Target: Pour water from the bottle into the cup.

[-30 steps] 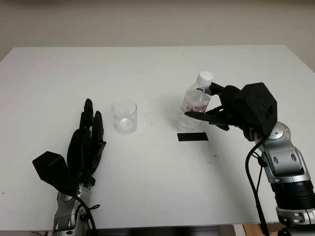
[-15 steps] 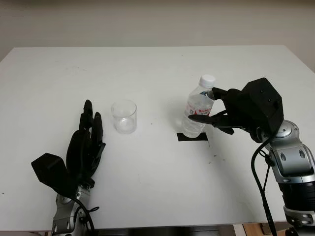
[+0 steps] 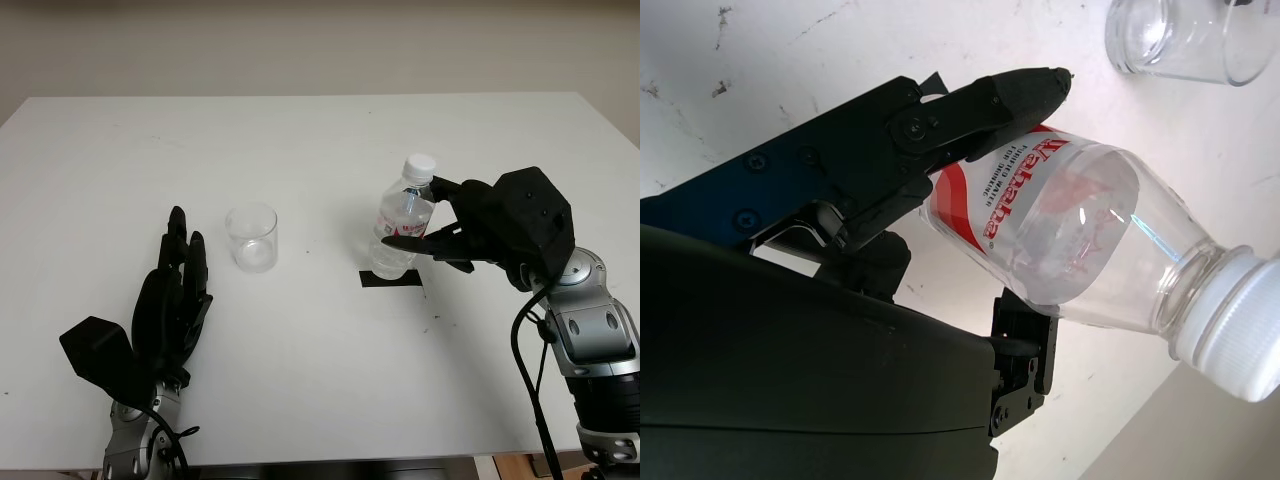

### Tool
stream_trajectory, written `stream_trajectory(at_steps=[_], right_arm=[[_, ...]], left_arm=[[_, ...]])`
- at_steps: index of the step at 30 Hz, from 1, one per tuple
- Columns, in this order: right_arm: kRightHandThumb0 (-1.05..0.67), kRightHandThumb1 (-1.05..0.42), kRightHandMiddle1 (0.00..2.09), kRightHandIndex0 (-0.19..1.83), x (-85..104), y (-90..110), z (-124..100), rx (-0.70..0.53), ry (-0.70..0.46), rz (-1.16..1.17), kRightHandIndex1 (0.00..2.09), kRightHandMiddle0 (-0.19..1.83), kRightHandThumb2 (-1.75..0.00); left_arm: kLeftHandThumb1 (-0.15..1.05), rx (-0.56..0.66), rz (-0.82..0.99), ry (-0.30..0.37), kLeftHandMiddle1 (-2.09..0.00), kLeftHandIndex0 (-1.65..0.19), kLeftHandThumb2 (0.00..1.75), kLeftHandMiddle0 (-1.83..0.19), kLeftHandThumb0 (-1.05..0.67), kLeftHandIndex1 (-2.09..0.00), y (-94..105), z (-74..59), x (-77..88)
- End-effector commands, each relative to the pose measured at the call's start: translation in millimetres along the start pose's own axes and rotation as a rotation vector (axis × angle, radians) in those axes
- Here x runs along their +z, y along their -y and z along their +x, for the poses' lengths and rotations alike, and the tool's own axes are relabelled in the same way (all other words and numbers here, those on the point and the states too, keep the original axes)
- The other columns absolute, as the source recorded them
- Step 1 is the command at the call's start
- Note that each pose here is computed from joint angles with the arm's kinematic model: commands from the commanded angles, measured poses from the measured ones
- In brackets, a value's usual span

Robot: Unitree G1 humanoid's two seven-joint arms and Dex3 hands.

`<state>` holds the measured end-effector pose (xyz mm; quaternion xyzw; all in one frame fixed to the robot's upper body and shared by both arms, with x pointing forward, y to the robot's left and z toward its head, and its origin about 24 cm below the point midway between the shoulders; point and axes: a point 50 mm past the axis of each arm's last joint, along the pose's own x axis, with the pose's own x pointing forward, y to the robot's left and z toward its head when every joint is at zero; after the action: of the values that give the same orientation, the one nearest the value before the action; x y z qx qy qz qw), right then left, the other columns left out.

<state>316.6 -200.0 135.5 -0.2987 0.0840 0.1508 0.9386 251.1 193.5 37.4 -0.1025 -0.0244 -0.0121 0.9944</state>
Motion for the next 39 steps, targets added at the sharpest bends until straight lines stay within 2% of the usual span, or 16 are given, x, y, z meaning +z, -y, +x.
stream_trajectory(at_steps=[1,14,23,29,32,33,39], right_arm=[[-0.33,-1.05,2.09,1.21,3.2,0,1,-0.008,0.021,-0.015,2.09,1.03,-0.38],[-0.32,-1.05,2.09,1.29,-1.7,-4,5,0.035,-0.017,0.027,2.09,1.01,-0.41],[-0.34,-1.05,2.09,1.23,-7.0,-6,7,0.076,-0.047,0.023,2.09,0.96,-0.4],[-0.41,-1.05,2.09,1.18,-10.8,-5,10,0.135,-0.087,0.022,2.09,0.84,-0.4],[-0.5,-1.05,2.09,1.1,-13.4,-6,10,0.138,-0.086,0.047,2.09,0.71,-0.29],[-0.54,-1.05,2.09,0.95,-13.9,-6,10,0.138,-0.086,0.06,2.09,0.44,-0.2],[-0.67,-0.95,2.03,0.53,-10.7,-5,8,0.136,-0.068,-0.041,2.09,-0.1,-0.05]], left_arm=[[1.05,0.024,-0.005,-0.073,-0.05,0.18,0.52,0.18,-0.77,-0.05,-3.8,-10.7,-15.8],[1.05,0.021,-0.001,-0.074,-0.05,0.19,0.53,0.18,-0.78,-0.05,-2.3,-10.7,-15.9],[1.05,0.025,-0.001,-0.073,-0.05,0.18,0.53,0.18,-0.78,-0.05,-2.3,-11.5,-14.9],[1.05,0.025,-0.008,-0.073,-0.05,0.18,0.53,0.18,-0.77,-0.05,-3.3,-10.7,-14.3],[1.05,0.026,-0.008,-0.075,-0.05,0.18,0.53,0.18,-0.77,-0.05,-3.3,-10.4,-14.0],[1.05,0.025,-0.009,-0.075,-0.05,0.18,0.52,0.18,-0.77,-0.05,-3.3,-10.3,-14.0],[1.05,0.025,-0.009,-0.073,-0.05,0.18,0.52,0.18,-0.77,-0.05,-3.4,-9.5,-13.8]])
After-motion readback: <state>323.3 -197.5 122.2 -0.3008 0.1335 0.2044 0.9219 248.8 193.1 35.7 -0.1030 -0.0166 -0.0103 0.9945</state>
